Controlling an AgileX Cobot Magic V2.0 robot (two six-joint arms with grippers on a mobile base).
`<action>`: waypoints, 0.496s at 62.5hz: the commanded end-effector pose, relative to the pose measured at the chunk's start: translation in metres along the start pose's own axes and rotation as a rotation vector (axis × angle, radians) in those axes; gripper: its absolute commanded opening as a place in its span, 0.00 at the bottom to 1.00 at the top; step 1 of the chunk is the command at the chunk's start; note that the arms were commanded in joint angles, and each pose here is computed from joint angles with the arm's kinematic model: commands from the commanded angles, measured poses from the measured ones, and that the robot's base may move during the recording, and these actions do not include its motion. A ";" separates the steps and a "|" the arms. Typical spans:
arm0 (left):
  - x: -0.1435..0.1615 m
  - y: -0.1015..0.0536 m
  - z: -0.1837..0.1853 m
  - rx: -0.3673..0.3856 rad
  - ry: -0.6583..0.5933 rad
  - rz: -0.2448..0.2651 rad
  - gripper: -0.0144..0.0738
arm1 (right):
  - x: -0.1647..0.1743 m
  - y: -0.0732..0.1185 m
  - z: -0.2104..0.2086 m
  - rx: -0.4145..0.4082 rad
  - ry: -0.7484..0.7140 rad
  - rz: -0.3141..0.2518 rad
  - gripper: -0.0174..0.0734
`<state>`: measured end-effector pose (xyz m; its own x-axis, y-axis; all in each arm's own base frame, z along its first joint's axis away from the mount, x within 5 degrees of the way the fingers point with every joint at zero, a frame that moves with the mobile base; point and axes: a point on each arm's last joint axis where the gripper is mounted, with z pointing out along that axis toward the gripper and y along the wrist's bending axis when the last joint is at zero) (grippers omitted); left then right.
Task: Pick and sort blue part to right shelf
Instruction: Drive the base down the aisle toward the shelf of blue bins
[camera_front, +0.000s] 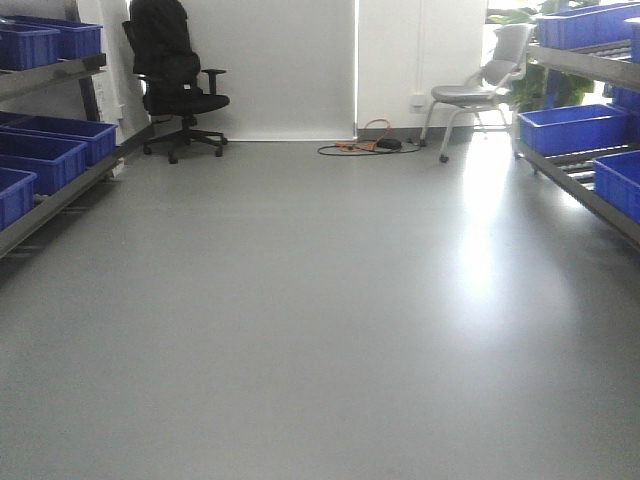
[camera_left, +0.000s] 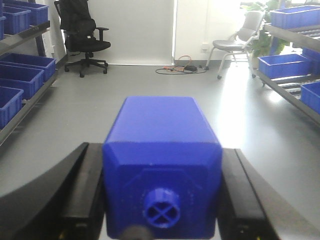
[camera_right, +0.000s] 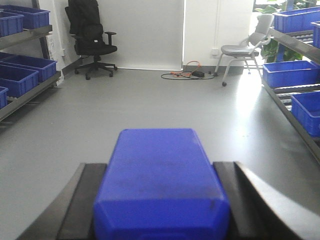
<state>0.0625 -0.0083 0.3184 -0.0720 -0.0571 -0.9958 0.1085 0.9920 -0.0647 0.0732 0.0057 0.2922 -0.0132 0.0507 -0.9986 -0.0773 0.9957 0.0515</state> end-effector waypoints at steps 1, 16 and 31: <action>-0.017 0.000 -0.001 -0.003 -0.104 -0.002 0.60 | -0.018 0.001 -0.001 0.000 -0.117 -0.022 0.64; -0.017 0.000 -0.001 -0.003 -0.104 -0.002 0.60 | -0.018 0.001 -0.001 0.000 -0.117 -0.022 0.64; -0.017 0.000 -0.001 -0.003 -0.104 -0.002 0.60 | -0.018 0.001 -0.001 0.000 -0.117 -0.022 0.64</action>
<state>0.0625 -0.0083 0.3184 -0.0720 -0.0571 -0.9958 0.1085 0.9920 -0.0647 0.0732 0.0057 0.2922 -0.0132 0.0507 -0.9986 -0.0773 0.9957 0.0515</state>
